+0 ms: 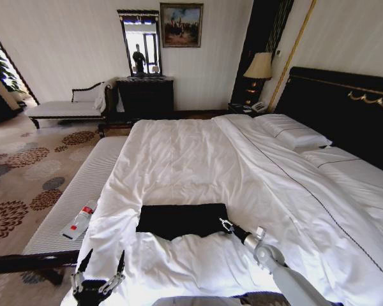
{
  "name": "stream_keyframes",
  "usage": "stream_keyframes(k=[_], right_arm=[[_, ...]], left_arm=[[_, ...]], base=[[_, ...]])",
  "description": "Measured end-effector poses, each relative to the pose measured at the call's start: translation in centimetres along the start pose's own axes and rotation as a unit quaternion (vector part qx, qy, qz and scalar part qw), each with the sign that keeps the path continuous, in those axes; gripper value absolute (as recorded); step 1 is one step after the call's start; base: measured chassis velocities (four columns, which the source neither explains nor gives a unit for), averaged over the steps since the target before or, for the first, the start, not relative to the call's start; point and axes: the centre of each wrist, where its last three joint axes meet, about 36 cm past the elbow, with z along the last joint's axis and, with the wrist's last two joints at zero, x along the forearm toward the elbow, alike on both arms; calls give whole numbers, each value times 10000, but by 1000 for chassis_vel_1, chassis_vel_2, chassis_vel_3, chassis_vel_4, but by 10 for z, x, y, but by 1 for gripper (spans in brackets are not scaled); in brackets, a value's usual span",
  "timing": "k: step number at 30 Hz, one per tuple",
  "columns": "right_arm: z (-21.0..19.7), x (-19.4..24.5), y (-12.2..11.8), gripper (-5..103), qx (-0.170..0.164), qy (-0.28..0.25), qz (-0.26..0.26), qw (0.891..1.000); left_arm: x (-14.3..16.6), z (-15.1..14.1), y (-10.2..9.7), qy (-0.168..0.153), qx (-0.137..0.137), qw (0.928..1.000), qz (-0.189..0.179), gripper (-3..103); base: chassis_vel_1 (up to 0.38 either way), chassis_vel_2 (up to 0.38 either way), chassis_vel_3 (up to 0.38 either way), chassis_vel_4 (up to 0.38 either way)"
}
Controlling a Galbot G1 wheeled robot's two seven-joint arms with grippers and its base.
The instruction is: Fold the clothes on the bed.
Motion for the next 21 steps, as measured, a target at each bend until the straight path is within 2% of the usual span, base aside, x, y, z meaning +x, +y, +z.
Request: stream_keyframes(k=[3, 5, 7, 16, 21], right_arm=[[0, 2, 4, 14, -8, -32, -40, 10000], [0, 3, 4, 14, -14, -40, -40, 10000], [0, 5, 4, 8, -43, -84, -43, 9999], [-4, 15, 20, 7, -106, -479, -289, 9984], [-26, 18, 22, 7, 94, -758, -275, 9967]], left_arm=[[0, 0, 0, 1, -1, 10000, 0, 100], [0, 0, 0, 2, -1, 10000, 0, 100], [0, 0, 0, 2, -1, 10000, 0, 100], [0, 0, 0, 2, -1, 10000, 2, 100], [0, 0, 0, 2, -1, 10000, 1, 100]], base=[[0, 0, 0, 0], [0, 0, 0, 0], [0, 0, 0, 0], [0, 0, 0, 0], [0, 0, 0, 0]])
